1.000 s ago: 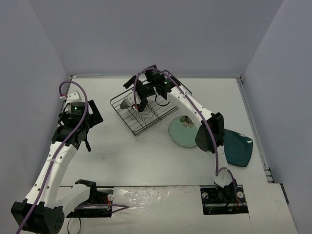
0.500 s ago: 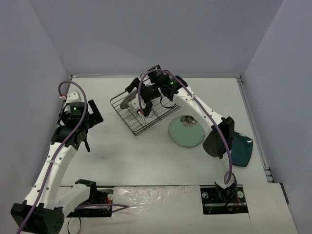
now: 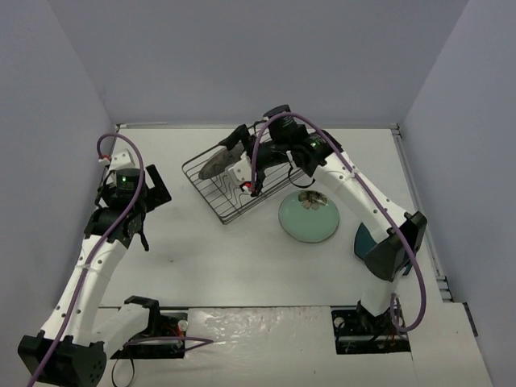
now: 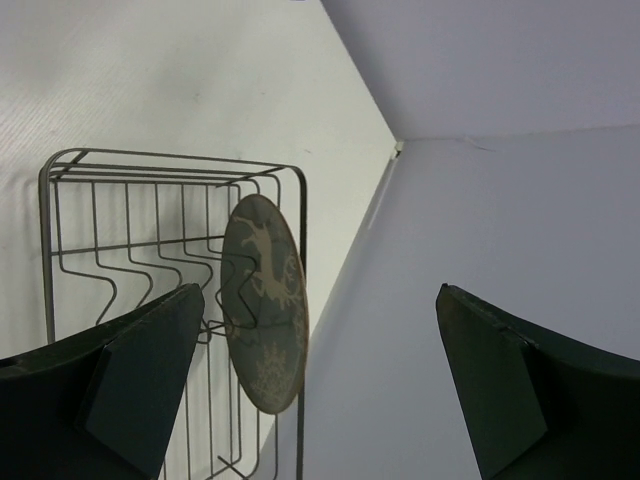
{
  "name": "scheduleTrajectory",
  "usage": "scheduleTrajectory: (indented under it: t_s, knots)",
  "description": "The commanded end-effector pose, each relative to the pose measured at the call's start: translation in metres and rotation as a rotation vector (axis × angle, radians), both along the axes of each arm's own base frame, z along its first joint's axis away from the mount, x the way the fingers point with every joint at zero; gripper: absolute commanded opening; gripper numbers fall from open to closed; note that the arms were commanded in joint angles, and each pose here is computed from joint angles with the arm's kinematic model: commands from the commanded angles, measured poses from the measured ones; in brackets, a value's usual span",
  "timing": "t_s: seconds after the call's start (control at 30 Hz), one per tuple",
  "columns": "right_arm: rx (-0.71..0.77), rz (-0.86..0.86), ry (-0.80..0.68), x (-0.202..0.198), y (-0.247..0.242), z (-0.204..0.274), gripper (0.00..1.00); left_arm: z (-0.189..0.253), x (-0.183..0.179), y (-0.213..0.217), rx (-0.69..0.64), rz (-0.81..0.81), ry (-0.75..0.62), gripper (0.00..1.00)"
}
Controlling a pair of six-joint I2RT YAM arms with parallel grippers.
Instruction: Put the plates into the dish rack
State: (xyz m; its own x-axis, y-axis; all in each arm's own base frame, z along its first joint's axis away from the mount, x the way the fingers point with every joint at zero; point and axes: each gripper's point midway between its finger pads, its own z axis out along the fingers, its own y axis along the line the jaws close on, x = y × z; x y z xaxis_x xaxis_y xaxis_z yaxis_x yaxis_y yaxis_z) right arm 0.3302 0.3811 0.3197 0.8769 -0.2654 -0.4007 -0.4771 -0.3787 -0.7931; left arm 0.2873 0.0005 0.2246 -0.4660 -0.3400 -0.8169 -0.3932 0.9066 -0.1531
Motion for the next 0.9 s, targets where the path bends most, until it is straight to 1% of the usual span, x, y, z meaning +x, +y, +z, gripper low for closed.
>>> scheduleTrajectory:
  t_s: [0.0,0.07,0.1,0.17,0.2,0.23,0.27,0.3,0.33,0.37,0.4,0.47,0.5,0.53,0.6,0.73,0.8,0.83,0.87]
  knots:
    - [0.172,-0.041,-0.032,-0.021,-0.009,0.073,1.0,0.025,0.009,-0.003,-0.027,0.002,-0.08,0.97]
    - [0.217,-0.123,0.066,-0.025,-0.017,0.075,1.0,0.025,0.008,-0.003,-0.028,0.0,-0.079,0.97]
    - [0.28,-0.16,0.081,-0.027,-0.021,0.09,1.0,0.025,0.008,-0.003,-0.028,0.001,-0.08,0.97]
    - [0.447,-0.253,0.1,-0.025,-0.031,0.124,1.0,0.025,0.007,-0.003,-0.029,0.003,-0.081,0.97]
    - [0.568,-0.339,0.103,-0.016,-0.04,0.14,1.0,0.024,0.006,-0.003,-0.032,0.005,-0.08,0.97]
    - [0.656,-0.409,0.177,-0.018,-0.051,0.155,1.0,0.025,0.005,-0.003,-0.034,0.004,-0.084,0.97]
    - [0.691,-0.457,0.151,-0.011,-0.059,0.163,1.0,0.026,0.006,-0.004,-0.038,0.001,-0.087,0.97]
    - [0.77,-0.571,0.268,0.0,-0.07,0.168,1.0,0.027,0.006,-0.005,-0.042,-0.006,-0.092,0.97]
    - [0.823,-0.665,0.294,0.011,-0.081,0.173,1.0,0.028,0.006,-0.007,-0.047,-0.011,-0.095,0.97]
    - [0.882,-0.796,0.377,0.025,-0.094,0.17,1.0,0.028,0.007,-0.009,-0.055,-0.024,-0.096,0.97]
    - [0.961,-0.942,0.5,0.039,-0.107,0.163,1.0,0.027,0.009,-0.013,-0.065,-0.04,-0.097,0.97]
    - [1.041,-1.174,0.595,0.063,-0.136,0.147,1.0,0.028,0.012,-0.018,-0.08,-0.066,-0.103,0.97]
    - [1.073,-1.249,0.611,0.074,-0.149,0.14,1.0,0.027,0.014,-0.023,-0.093,-0.089,-0.104,0.97]
    - [1.1,-1.308,0.645,0.081,-0.161,0.131,1.0,0.026,0.016,-0.029,-0.108,-0.116,-0.106,0.97]
    - [1.149,-1.403,0.757,0.087,-0.18,0.113,1.0,0.026,0.022,-0.043,-0.137,-0.174,-0.116,0.97]
    - [1.258,-1.658,0.803,0.095,-0.265,0.071,1.0,0.02,0.029,-0.072,-0.135,-0.273,-0.107,0.97]
    - [1.316,-1.695,0.827,0.086,-0.288,0.067,1.0,0.016,0.032,-0.079,-0.12,-0.296,-0.09,0.97]
    - [1.323,-1.742,0.852,0.081,-0.305,0.053,1.0,0.013,0.032,-0.087,-0.117,-0.318,-0.082,0.97]
    - [1.298,-1.771,0.888,0.077,-0.313,0.036,1.0,0.013,0.032,-0.094,-0.118,-0.339,-0.081,0.97]
